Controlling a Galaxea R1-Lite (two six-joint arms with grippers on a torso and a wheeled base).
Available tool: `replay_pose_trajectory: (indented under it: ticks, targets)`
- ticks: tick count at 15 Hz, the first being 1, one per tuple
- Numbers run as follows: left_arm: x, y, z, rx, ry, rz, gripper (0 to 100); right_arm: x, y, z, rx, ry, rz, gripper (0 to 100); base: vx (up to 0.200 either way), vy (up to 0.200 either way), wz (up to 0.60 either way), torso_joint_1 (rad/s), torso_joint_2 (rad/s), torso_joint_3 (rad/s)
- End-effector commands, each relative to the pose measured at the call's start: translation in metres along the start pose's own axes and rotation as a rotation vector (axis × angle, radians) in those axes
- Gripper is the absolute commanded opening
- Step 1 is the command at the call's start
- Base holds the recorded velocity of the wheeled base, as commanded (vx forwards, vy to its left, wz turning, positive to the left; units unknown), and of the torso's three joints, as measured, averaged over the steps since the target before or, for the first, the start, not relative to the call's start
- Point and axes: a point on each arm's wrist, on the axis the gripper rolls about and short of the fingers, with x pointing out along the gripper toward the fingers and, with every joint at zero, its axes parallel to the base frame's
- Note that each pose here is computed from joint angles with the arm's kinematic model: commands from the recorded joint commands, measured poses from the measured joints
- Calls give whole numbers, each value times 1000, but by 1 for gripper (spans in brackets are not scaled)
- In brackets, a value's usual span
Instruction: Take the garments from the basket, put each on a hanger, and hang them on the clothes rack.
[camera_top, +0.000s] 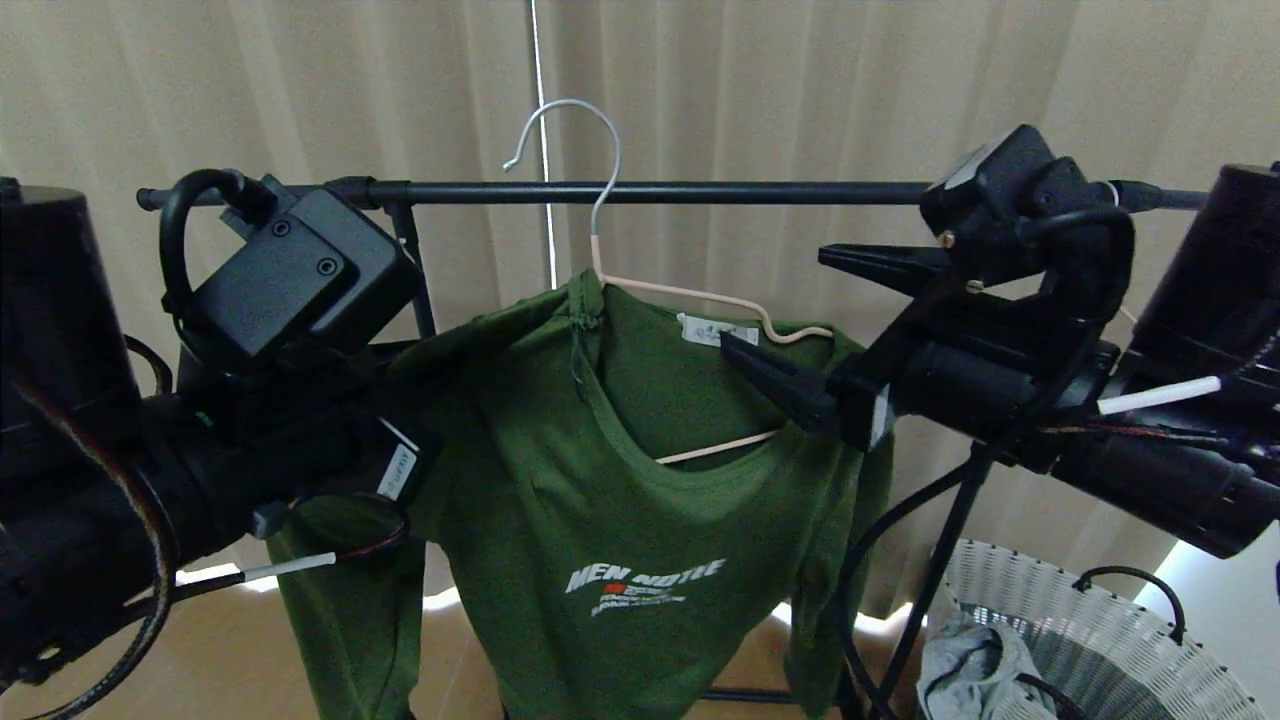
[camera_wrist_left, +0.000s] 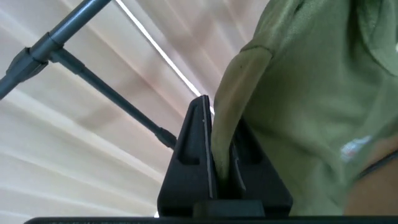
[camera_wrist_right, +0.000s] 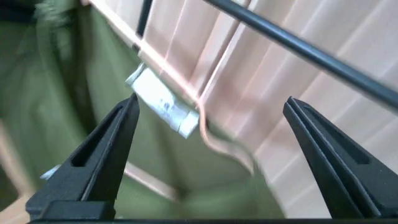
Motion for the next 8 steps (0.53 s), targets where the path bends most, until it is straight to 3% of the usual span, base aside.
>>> replay_pose_trajectory:
  ticks: [1,5,8]
  targets:
    - [-3,-1,0,1,-6,-7,0,22,-2,-5,-18,29,-24,100,0,0,0,0,0,0]
    - [-9,-3,-3,5,-23,-39,0,34,-16,-12,-33,54,-73,100,0,0,0,0,0,0]
    - [-10,-6,-1,9,-42,-76,0,36,-15,-14,-35,60,-68,100,0,0,0,0,0,0]
